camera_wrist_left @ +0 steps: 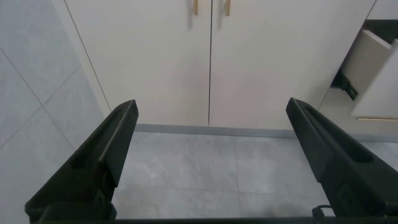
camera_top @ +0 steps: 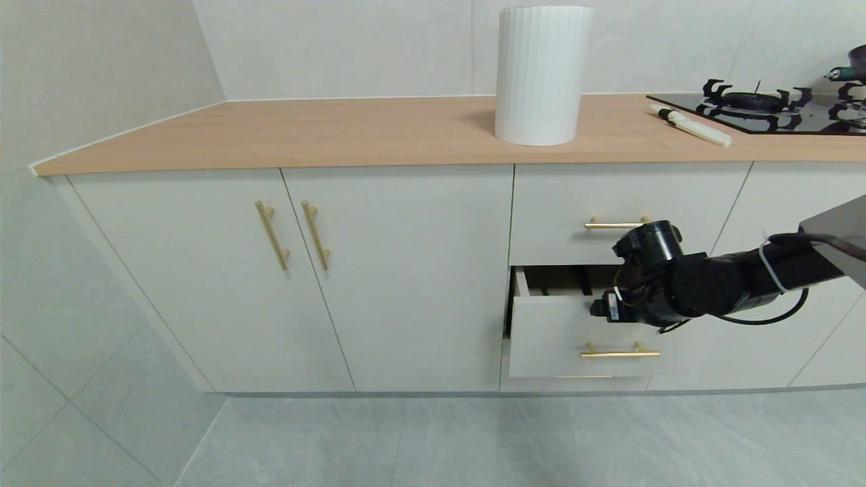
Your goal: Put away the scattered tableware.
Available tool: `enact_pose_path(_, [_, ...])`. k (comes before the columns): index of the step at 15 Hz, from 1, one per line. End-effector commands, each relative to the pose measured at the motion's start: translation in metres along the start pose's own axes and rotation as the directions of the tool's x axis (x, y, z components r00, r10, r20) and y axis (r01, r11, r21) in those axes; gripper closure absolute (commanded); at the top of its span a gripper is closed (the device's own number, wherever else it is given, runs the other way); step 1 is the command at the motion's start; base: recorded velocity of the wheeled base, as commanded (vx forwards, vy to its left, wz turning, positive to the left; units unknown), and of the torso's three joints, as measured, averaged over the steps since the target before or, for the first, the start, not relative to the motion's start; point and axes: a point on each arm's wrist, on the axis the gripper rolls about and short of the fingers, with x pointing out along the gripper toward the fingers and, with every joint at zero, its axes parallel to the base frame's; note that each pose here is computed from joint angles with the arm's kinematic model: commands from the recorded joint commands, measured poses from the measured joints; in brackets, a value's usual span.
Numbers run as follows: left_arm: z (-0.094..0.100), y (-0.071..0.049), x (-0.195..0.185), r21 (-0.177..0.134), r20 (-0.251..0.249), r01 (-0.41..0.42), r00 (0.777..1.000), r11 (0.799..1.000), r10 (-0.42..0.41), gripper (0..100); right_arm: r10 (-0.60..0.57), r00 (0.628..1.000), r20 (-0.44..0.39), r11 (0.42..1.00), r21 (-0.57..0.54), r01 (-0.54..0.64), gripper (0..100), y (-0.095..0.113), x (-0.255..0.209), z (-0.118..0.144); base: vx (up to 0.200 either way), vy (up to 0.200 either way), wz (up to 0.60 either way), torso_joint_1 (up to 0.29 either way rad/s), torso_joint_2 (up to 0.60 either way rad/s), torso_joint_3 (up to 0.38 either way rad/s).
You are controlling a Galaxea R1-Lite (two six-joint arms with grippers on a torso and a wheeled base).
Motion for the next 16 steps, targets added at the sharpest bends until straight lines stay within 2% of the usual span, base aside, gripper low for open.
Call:
enact_pose_path(1, [0.0,0.0,0.0,0.0,0.0,-0.001,1.0,1.0,0.001,0,-0.006,1.0,-0.014,1.0,-0.002,0.006,0,0.0,0.012,-0.009,0.0,0.0,0.0,0.0,0.0,0.0])
enact_pose_path(7, [0.0,0.0,0.0,0.0,0.0,-0.001,1.0,1.0,0.001,0,-0.008,0.988,0.153,0.998,0.064,-0.002,0,-0.008,0.034,-0.002,0.0,0.0,0.0,0.0,0.0,0.0])
enact_pose_path(13, [0.0,0.0,0.0,0.0,0.0,-0.001,1.0,1.0,0.001,0,-0.062,0.94,0.336,0.992,0.124,0.021,0,-0.004,0.062,0.0,0.0,0.0,0.0,0.0,0.0,0.0])
enact_pose_path(16, [0.0,0.0,0.0,0.0,0.0,-0.001,1.0,1.0,0.001,0,-0.076,0.928,0.364,0.99,0.139,0.027,0,-0.003,0.066,0.003,0.0,0.0,0.0,0.0,0.0,0.0])
